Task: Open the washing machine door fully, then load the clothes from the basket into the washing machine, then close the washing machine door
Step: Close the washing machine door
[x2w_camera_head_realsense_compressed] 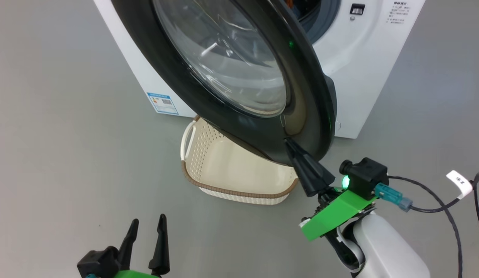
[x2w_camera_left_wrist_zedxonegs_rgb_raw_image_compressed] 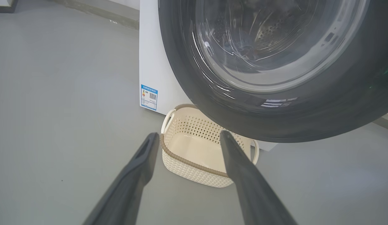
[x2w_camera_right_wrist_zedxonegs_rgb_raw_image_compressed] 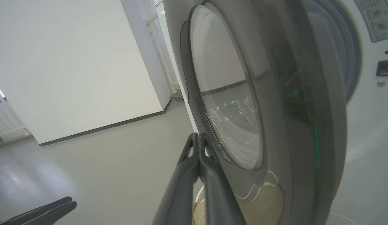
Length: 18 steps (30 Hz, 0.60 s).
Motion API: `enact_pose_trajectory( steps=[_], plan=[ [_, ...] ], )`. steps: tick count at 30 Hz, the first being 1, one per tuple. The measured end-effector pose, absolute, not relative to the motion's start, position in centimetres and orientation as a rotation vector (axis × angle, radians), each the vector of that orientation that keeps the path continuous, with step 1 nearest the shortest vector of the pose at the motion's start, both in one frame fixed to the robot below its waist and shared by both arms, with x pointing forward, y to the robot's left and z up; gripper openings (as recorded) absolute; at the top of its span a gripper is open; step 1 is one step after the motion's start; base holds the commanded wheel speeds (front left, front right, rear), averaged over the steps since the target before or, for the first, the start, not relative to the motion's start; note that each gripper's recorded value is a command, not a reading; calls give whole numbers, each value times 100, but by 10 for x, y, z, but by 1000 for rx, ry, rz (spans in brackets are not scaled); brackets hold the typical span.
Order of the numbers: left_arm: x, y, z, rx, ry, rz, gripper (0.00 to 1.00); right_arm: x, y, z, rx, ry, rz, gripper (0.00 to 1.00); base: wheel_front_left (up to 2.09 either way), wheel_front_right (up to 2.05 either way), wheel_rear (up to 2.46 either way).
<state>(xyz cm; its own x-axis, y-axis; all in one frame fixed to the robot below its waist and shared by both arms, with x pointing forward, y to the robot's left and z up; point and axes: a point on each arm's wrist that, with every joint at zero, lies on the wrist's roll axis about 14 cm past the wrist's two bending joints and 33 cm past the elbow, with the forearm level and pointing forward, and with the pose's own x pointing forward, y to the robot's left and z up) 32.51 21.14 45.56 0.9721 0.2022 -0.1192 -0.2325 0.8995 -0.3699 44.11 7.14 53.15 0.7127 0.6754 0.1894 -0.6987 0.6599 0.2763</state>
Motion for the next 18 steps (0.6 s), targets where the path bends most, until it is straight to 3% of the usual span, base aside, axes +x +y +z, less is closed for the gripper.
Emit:
enact_pose_trajectory(
  steps=[18],
  plan=[
    [343,200,446,-402,115,197,100,487,38,524,328,-94,670,0,0,0,0]
  ],
)
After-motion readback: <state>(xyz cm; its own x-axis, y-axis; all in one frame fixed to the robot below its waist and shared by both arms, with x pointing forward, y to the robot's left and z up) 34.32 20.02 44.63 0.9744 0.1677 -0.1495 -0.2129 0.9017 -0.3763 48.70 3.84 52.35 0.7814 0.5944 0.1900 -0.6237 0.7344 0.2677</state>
